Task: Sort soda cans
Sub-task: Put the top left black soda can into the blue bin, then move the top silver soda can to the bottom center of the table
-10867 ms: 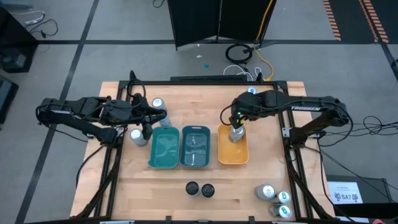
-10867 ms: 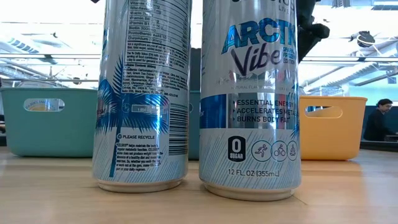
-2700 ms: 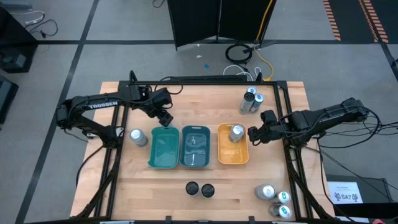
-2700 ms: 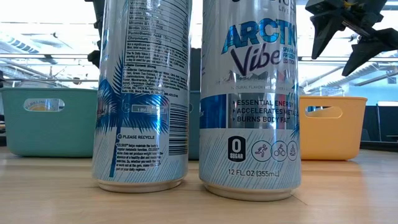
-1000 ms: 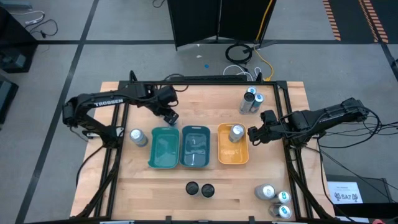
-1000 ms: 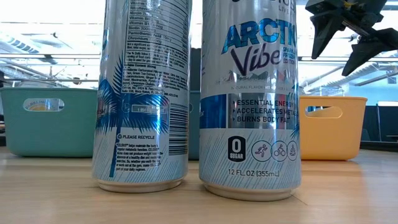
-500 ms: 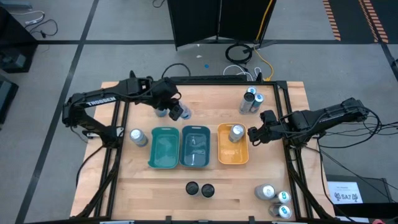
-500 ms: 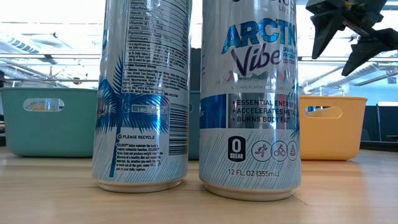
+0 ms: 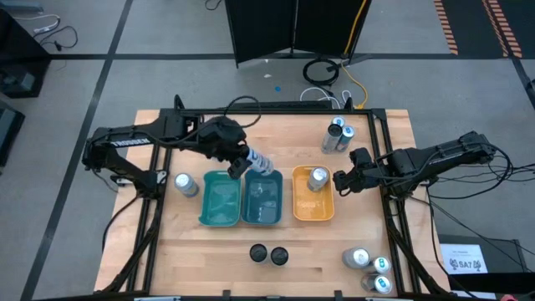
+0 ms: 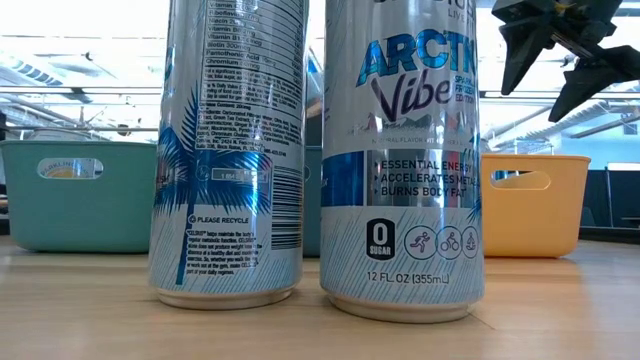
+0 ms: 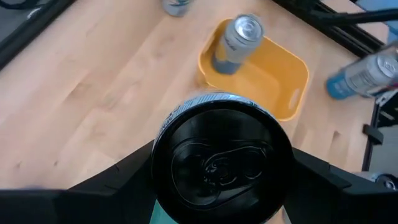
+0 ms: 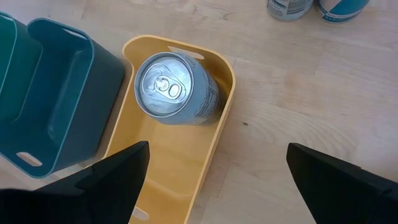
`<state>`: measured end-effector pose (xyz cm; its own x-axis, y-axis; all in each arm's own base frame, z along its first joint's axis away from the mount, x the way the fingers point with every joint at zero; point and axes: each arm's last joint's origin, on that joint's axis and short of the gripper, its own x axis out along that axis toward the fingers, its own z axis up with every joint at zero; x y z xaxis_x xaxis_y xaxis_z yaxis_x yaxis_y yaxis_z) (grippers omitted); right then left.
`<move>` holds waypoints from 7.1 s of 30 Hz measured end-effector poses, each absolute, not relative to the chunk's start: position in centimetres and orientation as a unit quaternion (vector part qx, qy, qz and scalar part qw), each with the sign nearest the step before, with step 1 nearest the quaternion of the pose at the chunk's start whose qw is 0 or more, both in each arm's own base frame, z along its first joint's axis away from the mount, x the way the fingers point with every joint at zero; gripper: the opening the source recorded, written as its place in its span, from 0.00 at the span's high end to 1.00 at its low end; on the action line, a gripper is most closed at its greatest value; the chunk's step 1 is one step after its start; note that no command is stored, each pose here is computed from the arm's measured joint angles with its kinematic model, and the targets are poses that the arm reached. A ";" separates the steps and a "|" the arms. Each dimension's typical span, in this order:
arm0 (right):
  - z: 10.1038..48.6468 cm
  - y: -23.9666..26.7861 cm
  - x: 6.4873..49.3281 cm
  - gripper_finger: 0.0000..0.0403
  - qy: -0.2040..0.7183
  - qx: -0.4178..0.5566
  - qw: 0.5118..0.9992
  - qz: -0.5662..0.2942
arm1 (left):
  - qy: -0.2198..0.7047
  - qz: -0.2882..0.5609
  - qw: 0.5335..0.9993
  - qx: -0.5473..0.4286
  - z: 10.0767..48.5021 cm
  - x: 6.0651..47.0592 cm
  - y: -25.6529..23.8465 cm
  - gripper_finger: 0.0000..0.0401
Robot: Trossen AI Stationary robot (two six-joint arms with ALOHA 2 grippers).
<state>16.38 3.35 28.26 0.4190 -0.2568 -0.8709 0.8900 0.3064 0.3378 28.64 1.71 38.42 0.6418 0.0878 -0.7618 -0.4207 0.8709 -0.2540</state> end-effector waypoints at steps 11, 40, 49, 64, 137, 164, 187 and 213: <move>28.3 3.3 16.4 0.07 0.364 0.434 0.721 -0.398 | 0.477 0.123 0.849 -0.193 36.0 32.5 0.4 0.31; 28.2 3.4 16.4 0.07 0.367 0.430 0.724 -0.396 | 0.596 0.130 0.780 -0.139 29.5 40.6 0.5 0.31; 28.2 3.4 16.4 0.07 0.373 0.423 0.728 -0.390 | 0.588 0.133 0.784 -0.146 29.3 40.8 0.5 0.31; 28.2 3.4 16.4 0.07 0.376 0.417 0.731 -0.387 | 0.592 0.142 0.778 -0.156 27.7 41.1 0.5 0.31; 28.3 3.4 16.5 0.07 0.363 0.431 0.728 -0.389 | 0.507 0.251 0.818 -0.107 37.7 31.6 1.0 0.13; 28.4 3.4 16.7 0.07 0.349 0.447 0.726 -0.389 | 0.444 0.340 0.822 -0.105 33.0 16.3 1.8 0.13; 28.4 3.5 16.8 0.07 0.350 0.441 0.733 -0.382 | 0.318 0.324 0.872 -0.184 34.4 18.5 1.8 0.13; 28.4 3.4 16.8 0.07 0.352 0.438 0.734 -0.381 | 0.444 0.412 0.743 -0.285 29.4 20.3 11.2 0.13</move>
<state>16.81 3.45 28.44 0.4620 -0.2512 -0.8505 0.8679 0.3253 0.3754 20.30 11.19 29.39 0.2657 0.3596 -0.8945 -0.8655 0.4977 -0.0570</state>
